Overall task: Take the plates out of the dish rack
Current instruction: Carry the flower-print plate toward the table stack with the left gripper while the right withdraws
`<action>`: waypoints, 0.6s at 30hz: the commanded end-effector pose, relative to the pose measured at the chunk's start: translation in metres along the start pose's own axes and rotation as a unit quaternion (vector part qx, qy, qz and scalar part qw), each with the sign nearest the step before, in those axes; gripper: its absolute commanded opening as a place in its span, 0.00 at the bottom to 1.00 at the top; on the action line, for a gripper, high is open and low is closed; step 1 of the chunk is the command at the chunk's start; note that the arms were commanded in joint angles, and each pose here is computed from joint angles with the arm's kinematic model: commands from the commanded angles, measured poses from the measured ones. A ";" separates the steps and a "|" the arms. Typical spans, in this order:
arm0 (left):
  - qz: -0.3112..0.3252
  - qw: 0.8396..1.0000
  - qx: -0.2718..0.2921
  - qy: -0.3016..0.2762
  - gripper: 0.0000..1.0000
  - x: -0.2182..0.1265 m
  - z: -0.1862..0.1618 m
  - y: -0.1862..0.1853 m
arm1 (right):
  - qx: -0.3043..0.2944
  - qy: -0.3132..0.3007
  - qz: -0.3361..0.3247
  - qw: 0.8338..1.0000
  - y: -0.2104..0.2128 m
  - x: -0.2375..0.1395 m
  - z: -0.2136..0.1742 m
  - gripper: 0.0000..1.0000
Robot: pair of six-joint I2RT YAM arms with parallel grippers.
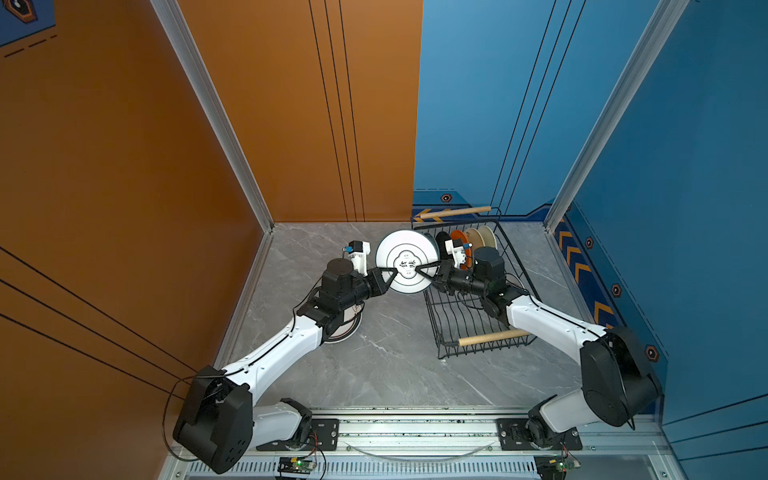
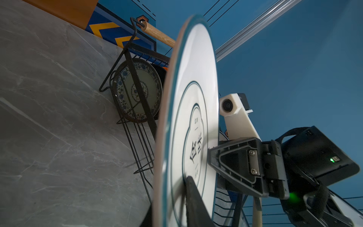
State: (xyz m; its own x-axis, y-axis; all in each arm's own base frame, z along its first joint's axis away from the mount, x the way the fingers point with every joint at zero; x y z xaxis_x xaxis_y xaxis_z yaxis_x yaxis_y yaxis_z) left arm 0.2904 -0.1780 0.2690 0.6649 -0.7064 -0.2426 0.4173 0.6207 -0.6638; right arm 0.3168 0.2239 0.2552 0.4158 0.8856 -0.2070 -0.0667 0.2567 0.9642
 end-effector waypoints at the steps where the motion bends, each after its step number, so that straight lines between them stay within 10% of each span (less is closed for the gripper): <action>1: 0.029 0.999 -0.008 0.010 0.14 -0.007 -0.006 0.015 | -0.046 0.000 0.068 0.997 0.037 0.001 0.005 0.47; 12: 0.126 0.992 -0.025 -0.011 0.09 -0.064 0.006 0.040 | -0.107 0.003 -0.048 0.993 0.028 -0.013 0.015 0.81; 18: 0.238 0.968 -0.077 -0.015 0.10 -0.108 0.004 0.074 | -0.222 -0.038 -0.237 0.945 0.034 -0.055 0.015 0.93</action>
State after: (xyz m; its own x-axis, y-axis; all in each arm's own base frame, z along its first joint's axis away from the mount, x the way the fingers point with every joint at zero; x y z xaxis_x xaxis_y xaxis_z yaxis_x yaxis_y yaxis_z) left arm 0.2644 -0.0735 0.2638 0.7968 -0.4262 -0.4283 0.0801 0.7771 -0.6243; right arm 0.3232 0.2034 0.3002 0.5071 0.7663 -0.3945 -0.2142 0.5554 0.8035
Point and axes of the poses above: each gripper's point midway between its finger pads, its own x axis out along the fingers, its own y axis along the line the jaws close on, z = x × y, the point moved 8 cm from there along -x, back along the fingers, and after that the axes turned 8 degrees about x, right-handed, at the moved point
